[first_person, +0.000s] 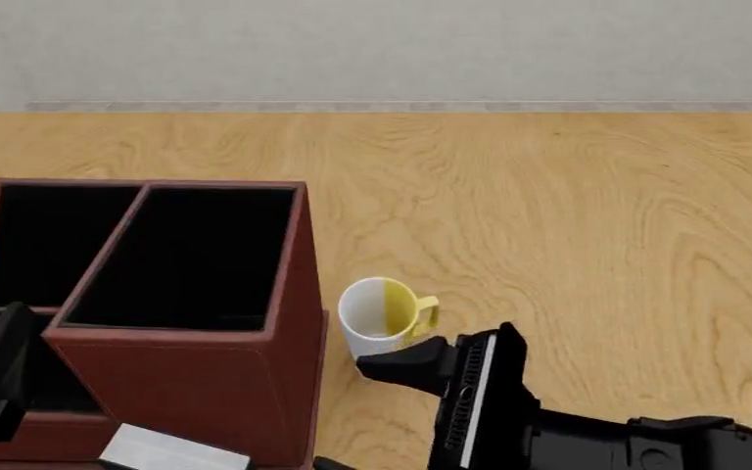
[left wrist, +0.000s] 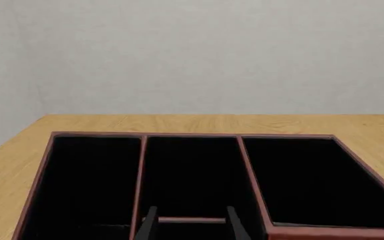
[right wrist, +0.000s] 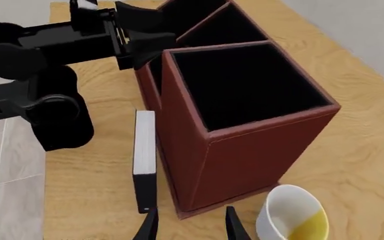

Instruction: Pick up the book and place it in the right compartment of the caddy.

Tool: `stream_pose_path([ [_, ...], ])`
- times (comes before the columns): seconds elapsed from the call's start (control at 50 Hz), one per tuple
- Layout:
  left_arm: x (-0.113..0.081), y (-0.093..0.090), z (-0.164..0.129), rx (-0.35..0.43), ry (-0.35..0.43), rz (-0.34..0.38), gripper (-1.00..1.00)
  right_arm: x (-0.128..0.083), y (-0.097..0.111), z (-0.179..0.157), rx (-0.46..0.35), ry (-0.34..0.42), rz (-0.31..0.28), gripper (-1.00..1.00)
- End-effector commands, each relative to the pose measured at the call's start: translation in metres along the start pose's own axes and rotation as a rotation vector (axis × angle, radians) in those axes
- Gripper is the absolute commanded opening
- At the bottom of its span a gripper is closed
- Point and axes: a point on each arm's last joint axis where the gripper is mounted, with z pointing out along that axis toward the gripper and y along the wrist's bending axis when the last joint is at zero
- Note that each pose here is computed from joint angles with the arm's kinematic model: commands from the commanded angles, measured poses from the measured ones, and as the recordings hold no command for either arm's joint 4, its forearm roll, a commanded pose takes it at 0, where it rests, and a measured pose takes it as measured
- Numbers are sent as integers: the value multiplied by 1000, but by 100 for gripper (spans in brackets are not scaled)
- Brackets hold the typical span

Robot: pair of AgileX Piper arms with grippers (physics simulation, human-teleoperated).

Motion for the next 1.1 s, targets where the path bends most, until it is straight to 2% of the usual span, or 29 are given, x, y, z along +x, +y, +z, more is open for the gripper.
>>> stream_pose_path([
  [0.02, 0, 0, 0, 0, 0, 0, 100, 7, 14, 25, -56, 55, -61, 100],
  [0.2, 0, 0, 0, 0, 0, 0, 100, 6, 17, 34, -77, 87, -120, 100],
  [0.54, 0, 0, 0, 0, 0, 0, 100, 5, 27, 51, -112, 108, -157, 100],
  [0.78, 0, 0, 0, 0, 0, 0, 100, 4, 31, 61, -124, 111, -169, 100],
  [1.1, 0, 0, 0, 0, 0, 0, 100, 6, 31, 67, -120, 107, -143, 100],
])
